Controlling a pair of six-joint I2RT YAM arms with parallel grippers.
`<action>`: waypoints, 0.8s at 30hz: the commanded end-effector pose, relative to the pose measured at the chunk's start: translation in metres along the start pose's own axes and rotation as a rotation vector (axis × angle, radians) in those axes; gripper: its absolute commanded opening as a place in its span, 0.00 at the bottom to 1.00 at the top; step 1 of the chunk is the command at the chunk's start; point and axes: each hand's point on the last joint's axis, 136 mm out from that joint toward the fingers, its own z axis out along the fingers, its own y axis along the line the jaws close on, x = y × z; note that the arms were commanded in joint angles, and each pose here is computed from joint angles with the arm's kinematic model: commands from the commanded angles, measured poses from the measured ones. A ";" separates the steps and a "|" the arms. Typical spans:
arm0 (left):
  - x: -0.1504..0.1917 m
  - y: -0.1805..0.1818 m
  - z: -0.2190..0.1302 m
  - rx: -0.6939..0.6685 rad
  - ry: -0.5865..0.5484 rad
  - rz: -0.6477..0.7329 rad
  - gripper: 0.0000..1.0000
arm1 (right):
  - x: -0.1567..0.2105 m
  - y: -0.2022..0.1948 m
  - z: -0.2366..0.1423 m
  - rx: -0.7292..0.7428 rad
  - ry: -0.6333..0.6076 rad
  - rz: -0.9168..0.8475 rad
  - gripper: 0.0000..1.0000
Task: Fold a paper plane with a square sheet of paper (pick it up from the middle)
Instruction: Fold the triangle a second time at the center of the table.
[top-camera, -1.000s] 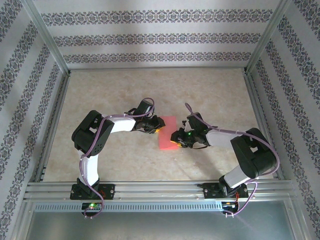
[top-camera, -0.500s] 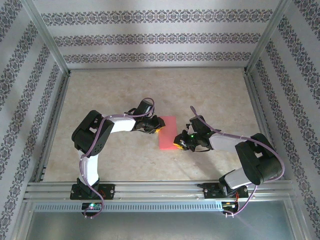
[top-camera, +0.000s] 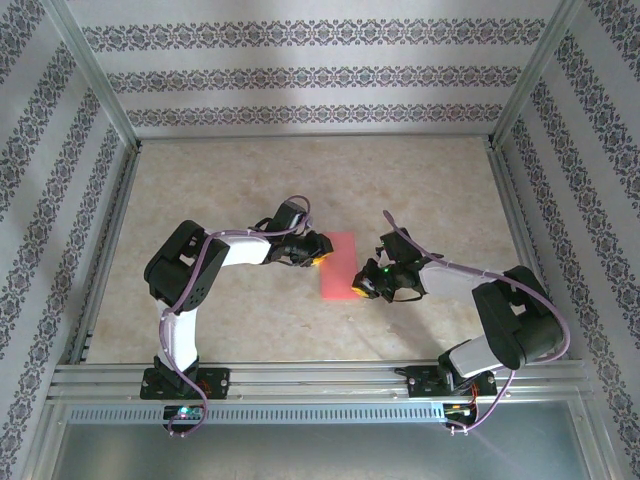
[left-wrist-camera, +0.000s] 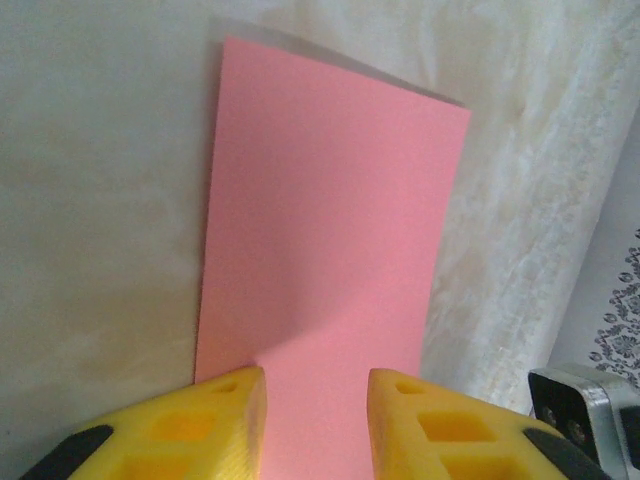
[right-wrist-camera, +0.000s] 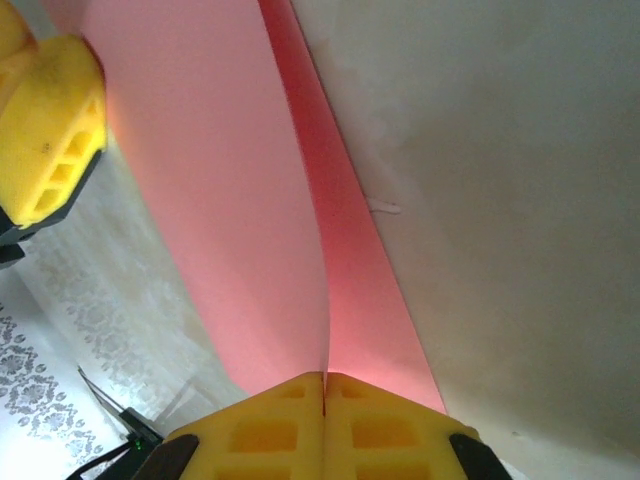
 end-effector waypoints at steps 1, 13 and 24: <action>0.001 -0.007 0.003 0.035 0.005 0.082 0.33 | 0.006 -0.012 -0.001 0.068 0.044 0.012 0.05; -0.001 0.027 0.008 -0.073 0.019 0.030 0.28 | -0.004 0.015 -0.008 -0.001 0.027 -0.039 0.05; 0.007 0.042 0.011 -0.107 0.041 -0.010 0.27 | -0.020 0.052 -0.001 -0.083 0.012 -0.111 0.07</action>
